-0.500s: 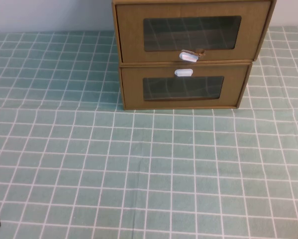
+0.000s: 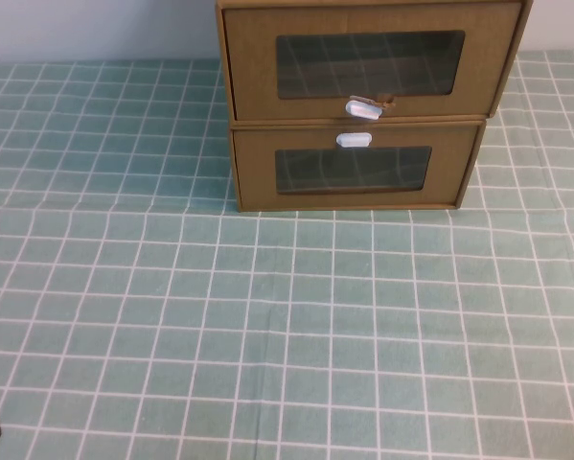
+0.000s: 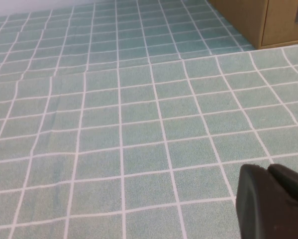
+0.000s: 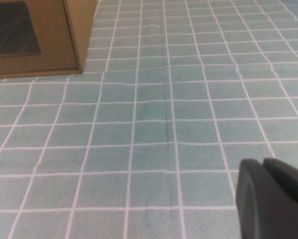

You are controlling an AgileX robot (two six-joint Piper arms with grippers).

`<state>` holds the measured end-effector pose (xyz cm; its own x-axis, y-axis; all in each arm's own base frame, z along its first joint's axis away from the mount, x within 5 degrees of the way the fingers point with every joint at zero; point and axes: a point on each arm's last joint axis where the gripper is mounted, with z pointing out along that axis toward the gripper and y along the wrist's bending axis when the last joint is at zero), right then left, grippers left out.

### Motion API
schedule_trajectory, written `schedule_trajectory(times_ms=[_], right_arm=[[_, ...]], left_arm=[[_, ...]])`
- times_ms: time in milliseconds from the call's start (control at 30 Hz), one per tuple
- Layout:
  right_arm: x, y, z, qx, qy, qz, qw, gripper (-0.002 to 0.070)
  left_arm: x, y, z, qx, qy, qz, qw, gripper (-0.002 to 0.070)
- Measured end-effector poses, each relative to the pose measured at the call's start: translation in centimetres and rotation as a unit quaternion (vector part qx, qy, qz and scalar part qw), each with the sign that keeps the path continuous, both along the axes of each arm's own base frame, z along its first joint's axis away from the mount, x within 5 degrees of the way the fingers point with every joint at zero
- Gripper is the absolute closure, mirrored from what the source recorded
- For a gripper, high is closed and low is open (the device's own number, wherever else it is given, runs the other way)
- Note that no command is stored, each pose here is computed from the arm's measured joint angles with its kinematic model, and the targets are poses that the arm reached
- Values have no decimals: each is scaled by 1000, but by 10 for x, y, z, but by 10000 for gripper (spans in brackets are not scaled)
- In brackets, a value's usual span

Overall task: Open the shoe box
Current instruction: 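Pull the top drawer of the cardboard box fully open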

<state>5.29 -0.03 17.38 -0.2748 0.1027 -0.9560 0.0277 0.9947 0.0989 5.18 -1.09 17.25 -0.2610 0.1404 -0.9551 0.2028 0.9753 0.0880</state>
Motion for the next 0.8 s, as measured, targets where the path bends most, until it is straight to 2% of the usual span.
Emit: schedule_trajectory(times_ms=[800], right_arm=[[1,0,2,0,-13,0,1000,690]], left_arm=[[0,0,0,0,-2,0,1000,680]])
